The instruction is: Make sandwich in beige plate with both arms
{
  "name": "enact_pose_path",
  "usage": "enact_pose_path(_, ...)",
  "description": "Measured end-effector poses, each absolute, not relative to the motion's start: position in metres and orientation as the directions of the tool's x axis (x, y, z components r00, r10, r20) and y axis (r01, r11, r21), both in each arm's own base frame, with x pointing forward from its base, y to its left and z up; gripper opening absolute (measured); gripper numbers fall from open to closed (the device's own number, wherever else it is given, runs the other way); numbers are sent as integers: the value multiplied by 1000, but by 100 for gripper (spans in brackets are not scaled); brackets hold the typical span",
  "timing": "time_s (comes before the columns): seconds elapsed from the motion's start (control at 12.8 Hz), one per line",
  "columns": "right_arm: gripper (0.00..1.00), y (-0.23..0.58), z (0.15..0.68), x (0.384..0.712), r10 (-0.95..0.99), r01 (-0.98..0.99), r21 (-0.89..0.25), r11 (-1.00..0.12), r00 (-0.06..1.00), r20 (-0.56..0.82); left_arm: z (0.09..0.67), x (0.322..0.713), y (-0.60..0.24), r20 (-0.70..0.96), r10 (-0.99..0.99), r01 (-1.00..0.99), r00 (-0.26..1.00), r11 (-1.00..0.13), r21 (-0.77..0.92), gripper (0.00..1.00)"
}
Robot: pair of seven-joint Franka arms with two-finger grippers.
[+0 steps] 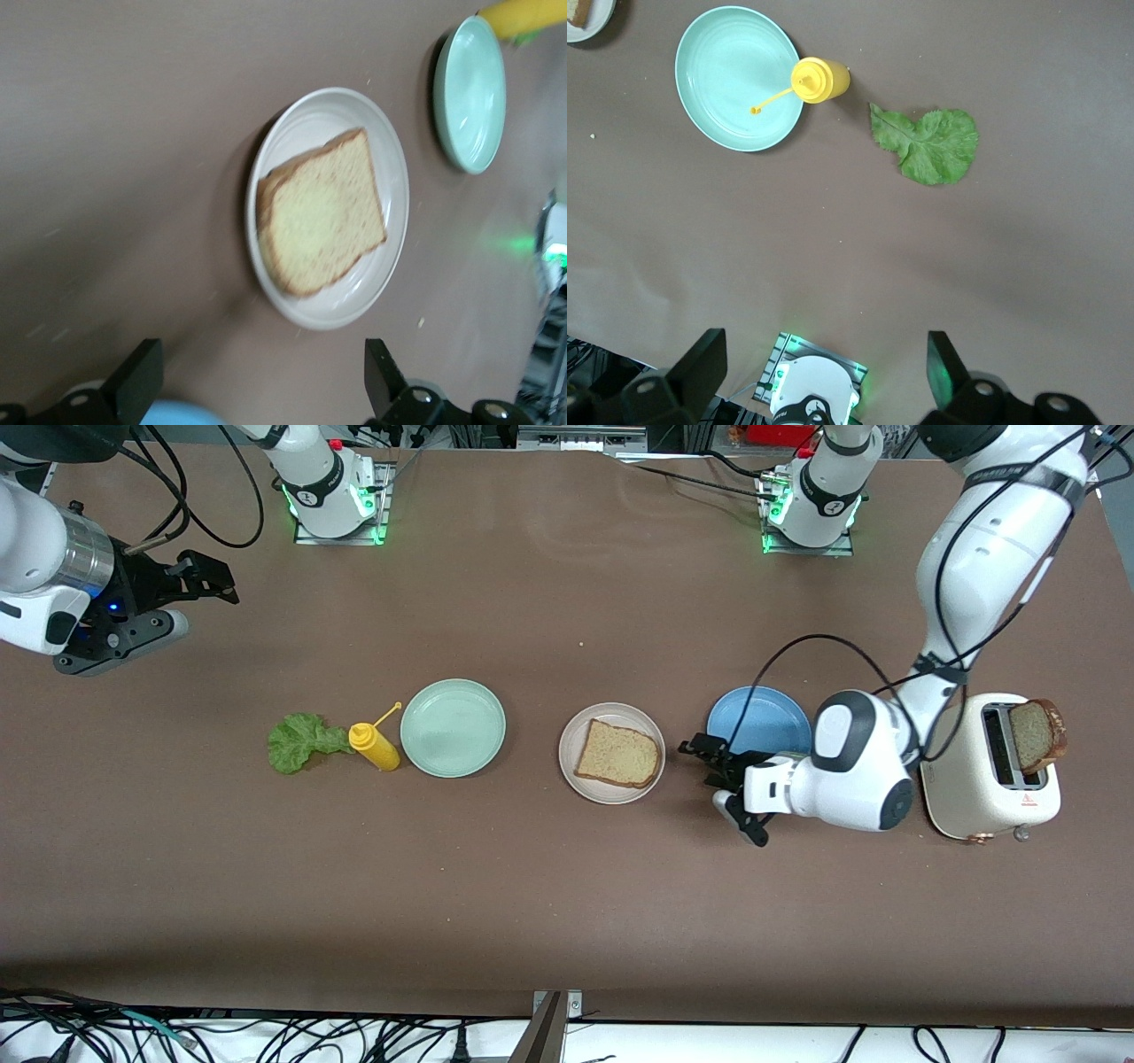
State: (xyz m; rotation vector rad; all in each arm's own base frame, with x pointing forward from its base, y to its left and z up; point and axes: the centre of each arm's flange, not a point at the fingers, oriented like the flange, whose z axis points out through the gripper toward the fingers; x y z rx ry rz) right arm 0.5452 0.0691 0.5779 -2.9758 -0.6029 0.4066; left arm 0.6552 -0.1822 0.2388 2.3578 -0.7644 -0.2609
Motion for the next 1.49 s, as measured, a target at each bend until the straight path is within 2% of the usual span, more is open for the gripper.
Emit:
enact_pose_path(0.23,100,68,580,545,391,378,-102,-920,887,-244,297,658,-142,-61,-580,-471,812,-714,519,100)
enact_pose_path(0.63,100,62,588,548,381,381,-49,-923,895,-229,427,638,-121,-164,-431,-388,887,-890,239,100)
enact_pose_path(1.1,100,25,587,546,317,314,-55,-948,910,-267,570,587,-65,-112,-275,-269,955,-961,66,100)
enact_pose_path(1.49,100,1,585,544,280,275,-59,-960,916,-287,581,575,-50,-122,-216,-215,969,-976,19,100)
